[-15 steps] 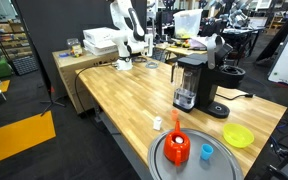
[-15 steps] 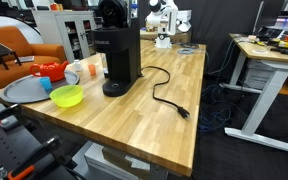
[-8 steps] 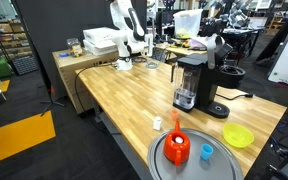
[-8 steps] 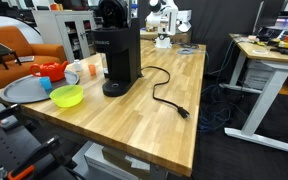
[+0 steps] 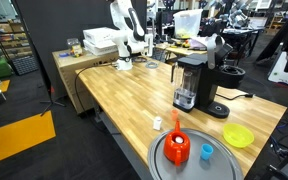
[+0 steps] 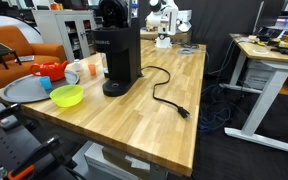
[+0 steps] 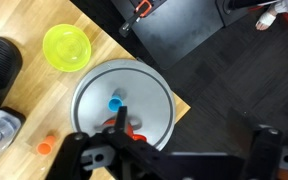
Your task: Put the blue cup inside the yellow bowl
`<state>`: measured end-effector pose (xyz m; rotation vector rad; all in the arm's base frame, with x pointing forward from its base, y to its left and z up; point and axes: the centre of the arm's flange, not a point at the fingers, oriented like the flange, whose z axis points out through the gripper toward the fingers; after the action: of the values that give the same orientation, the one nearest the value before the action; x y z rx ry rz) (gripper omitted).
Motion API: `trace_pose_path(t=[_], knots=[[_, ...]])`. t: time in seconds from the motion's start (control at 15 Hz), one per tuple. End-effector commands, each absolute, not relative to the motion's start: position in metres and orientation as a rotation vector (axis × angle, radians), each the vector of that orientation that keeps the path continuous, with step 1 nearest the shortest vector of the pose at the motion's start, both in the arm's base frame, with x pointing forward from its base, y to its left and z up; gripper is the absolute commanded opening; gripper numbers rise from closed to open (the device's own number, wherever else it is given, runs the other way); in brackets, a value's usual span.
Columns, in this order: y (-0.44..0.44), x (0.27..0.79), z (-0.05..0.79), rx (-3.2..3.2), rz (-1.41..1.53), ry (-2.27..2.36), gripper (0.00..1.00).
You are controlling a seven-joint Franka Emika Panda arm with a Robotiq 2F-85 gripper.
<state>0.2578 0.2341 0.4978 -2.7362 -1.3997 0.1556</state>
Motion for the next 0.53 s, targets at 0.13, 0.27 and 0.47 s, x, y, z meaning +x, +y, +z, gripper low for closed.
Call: trace_pose_path(t=[0.13, 0.27, 0.47], knots=[[0.254, 0.281, 0.453, -2.729, 0.223, -1.471, 1.0], [0.262, 0.287, 0.436, -2.728, 0.25, -1.475, 1.0], [0.262, 0.284, 0.429, -2.724, 0.265, -1.452, 1.0]])
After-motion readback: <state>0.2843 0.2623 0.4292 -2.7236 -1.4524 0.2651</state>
